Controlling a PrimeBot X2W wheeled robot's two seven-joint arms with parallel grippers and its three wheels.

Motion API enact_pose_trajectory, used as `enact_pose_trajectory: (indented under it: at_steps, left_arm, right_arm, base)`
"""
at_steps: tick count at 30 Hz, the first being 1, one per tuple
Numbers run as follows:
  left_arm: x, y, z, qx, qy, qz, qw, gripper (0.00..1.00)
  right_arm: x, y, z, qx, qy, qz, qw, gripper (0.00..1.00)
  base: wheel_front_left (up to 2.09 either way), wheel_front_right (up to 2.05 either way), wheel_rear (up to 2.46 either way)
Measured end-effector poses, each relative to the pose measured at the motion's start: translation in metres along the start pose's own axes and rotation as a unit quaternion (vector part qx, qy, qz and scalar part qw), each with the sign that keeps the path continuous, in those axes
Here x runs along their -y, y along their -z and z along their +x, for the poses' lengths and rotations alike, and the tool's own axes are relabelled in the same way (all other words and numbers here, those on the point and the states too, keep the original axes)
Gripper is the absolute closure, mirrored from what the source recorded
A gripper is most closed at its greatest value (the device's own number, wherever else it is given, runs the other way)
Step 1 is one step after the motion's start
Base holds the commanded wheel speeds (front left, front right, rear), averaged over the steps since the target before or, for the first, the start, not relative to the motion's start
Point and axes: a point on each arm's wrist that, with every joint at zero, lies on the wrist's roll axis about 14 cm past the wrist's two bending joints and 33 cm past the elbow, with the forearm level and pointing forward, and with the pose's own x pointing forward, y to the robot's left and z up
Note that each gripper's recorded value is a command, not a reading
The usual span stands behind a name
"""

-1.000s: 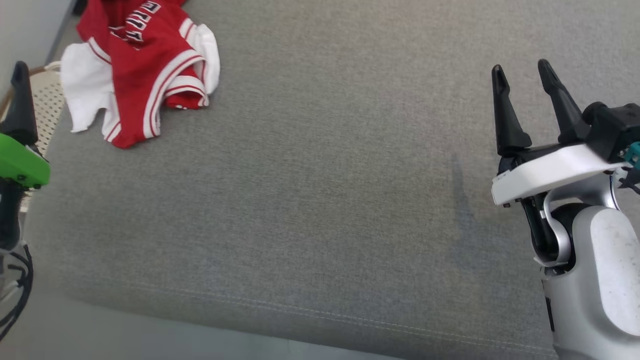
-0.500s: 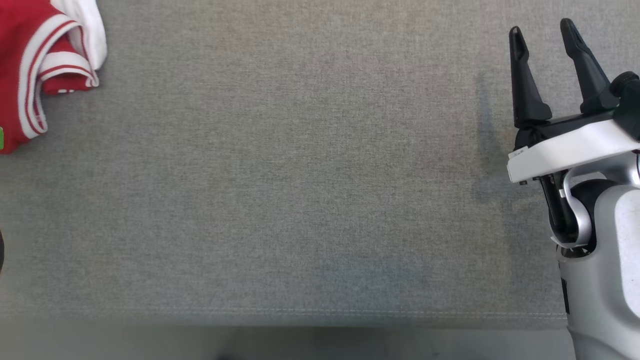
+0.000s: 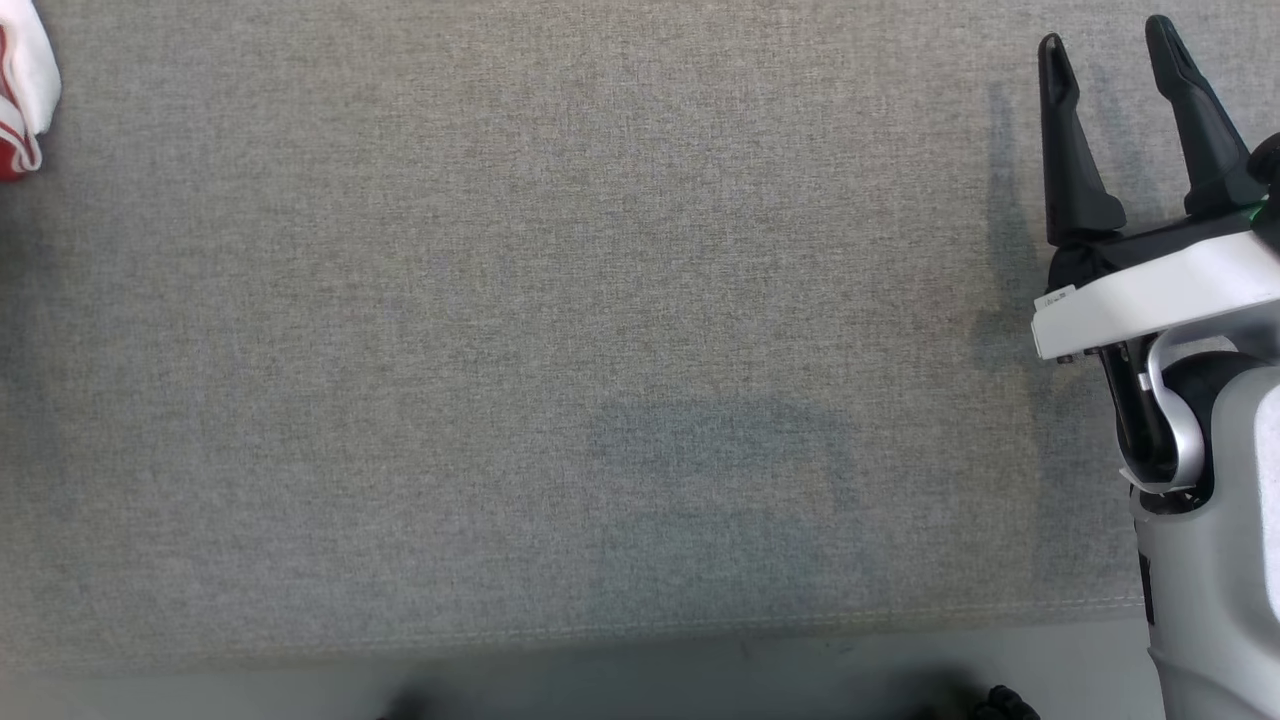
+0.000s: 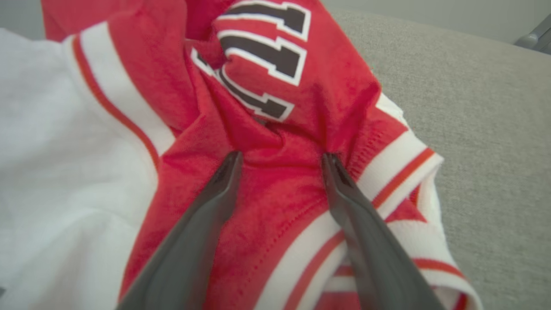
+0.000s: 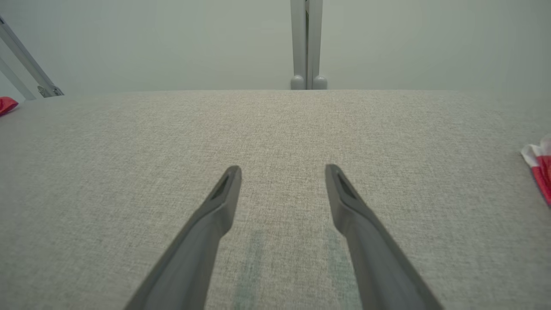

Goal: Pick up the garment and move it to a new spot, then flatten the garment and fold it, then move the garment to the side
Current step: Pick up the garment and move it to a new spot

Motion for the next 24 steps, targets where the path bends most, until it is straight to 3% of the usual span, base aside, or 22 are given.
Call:
enact_pose_trajectory:
  at_steps: [1, 2, 8, 14, 24]
  left_arm:
    - [0.0, 0.002, 0.002, -0.003, -0.002, 0.002, 1.0, 0.82]
    - [-0.001, 0.003, 0.003, -0.005, -0.004, 0.003, 1.0, 1.0]
    - [0.005, -0.004, 0.0, 0.018, 0.005, 0.002, 1.0, 1.0]
    - [0.021, -0.041, -0.014, 0.08, 0.034, -0.004, 0.996, 1.0]
    - [0.095, -0.09, -0.069, 0.143, 0.138, -0.016, 0.98, 1.0]
  right_arm:
    - [0.001, 0.0, -0.001, -0.001, 0.001, -0.001, 1.0, 0.0]
    - [0.002, 0.0, -0.001, -0.001, 0.003, -0.001, 1.0, 0.0]
    - [0.006, -0.006, -0.004, 0.004, 0.009, -0.003, 1.0, 0.0]
    - [0.0, -0.017, -0.011, 0.016, 0.008, 0.004, 1.0, 0.0]
    - [-0.01, -0.044, -0.034, 0.041, 0.01, 0.019, 0.999, 0.0]
  base:
    - [0.0, 0.0, 0.0]
    - [0.0, 0.0, 0.0]
    - [0.0, 0.0, 0.0]
    - [0.0, 0.0, 0.0]
    - [0.0, 0.0, 0.0]
